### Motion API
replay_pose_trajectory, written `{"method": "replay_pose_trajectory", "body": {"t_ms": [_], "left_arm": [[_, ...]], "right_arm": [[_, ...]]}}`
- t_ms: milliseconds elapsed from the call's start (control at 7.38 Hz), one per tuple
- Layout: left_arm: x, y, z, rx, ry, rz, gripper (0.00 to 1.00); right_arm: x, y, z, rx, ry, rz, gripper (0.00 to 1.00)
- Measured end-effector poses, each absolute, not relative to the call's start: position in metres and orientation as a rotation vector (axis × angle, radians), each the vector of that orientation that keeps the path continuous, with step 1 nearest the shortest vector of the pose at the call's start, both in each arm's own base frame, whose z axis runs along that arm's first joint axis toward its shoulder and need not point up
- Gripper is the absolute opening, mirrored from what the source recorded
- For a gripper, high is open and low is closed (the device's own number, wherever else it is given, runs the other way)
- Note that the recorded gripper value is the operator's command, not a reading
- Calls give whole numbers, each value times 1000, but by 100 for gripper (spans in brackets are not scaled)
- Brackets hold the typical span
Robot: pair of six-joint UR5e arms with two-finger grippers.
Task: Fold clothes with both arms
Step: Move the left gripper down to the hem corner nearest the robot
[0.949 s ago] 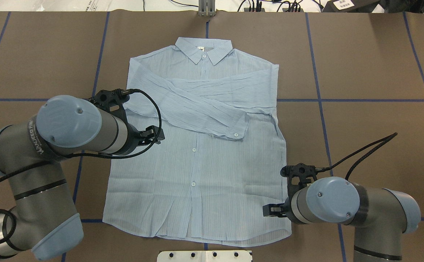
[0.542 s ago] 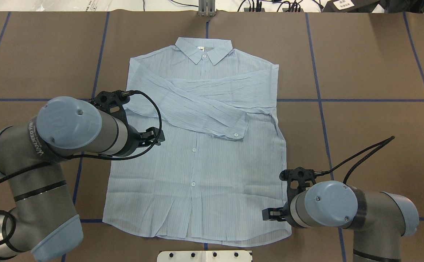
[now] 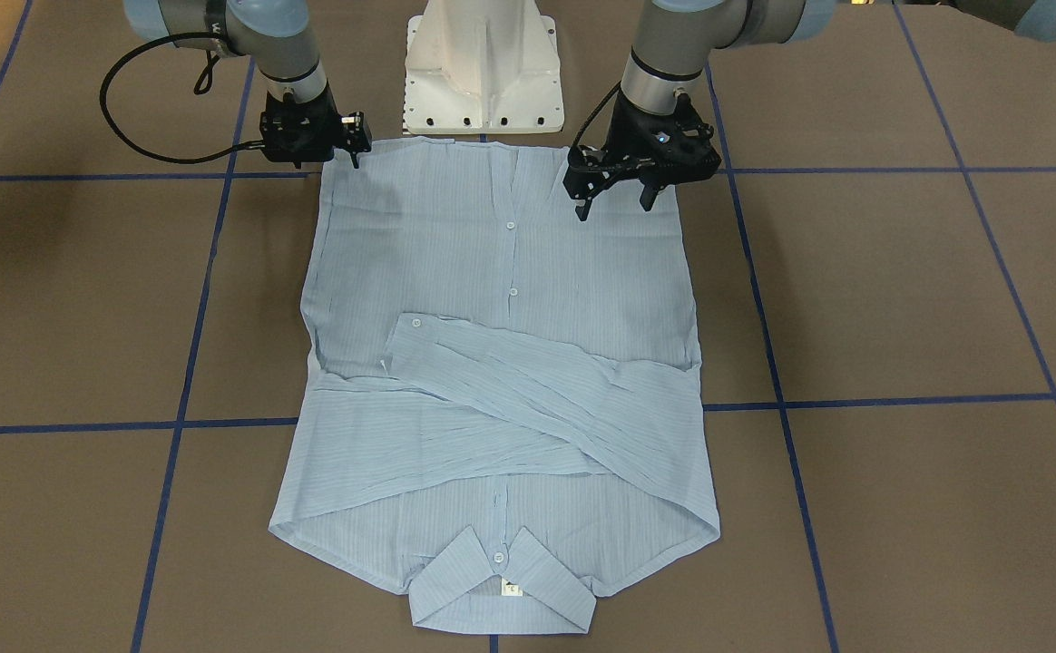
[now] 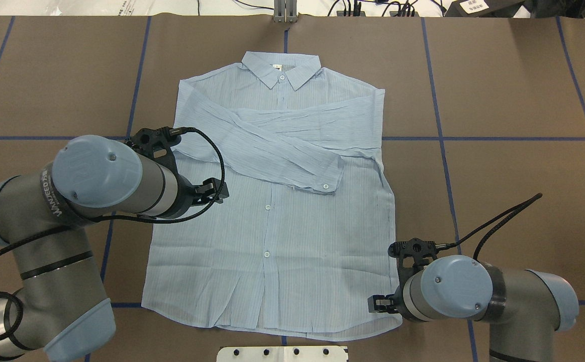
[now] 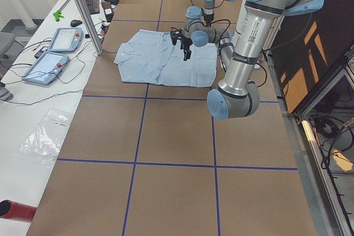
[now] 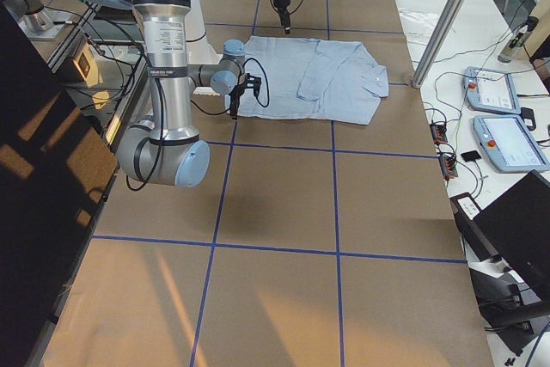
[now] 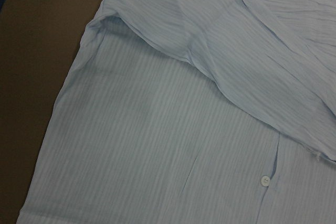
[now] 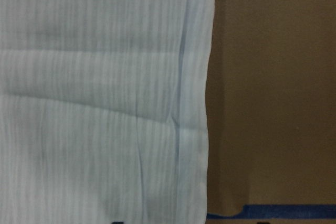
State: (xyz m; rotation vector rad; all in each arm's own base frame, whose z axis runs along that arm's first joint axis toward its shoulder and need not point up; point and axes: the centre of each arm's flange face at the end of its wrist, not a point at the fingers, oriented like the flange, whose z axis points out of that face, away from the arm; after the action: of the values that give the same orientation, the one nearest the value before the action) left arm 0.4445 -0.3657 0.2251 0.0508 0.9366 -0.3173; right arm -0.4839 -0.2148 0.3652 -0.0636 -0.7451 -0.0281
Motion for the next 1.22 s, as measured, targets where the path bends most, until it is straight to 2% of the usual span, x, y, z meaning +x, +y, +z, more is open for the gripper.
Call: {"method": "replay_pose_trajectory", "body": {"t_ms": [678, 814, 1220], "left_arm": [[445, -366, 225, 50, 936, -317, 100], [445, -366, 225, 50, 936, -317, 100], [446, -365, 224, 50, 938, -314, 100]], "right_arm": [[-483, -210, 367, -116, -742, -44, 66], [-483, -209, 368, -125, -741, -47, 61], [-483, -207, 371, -142, -737, -53, 27]]}}
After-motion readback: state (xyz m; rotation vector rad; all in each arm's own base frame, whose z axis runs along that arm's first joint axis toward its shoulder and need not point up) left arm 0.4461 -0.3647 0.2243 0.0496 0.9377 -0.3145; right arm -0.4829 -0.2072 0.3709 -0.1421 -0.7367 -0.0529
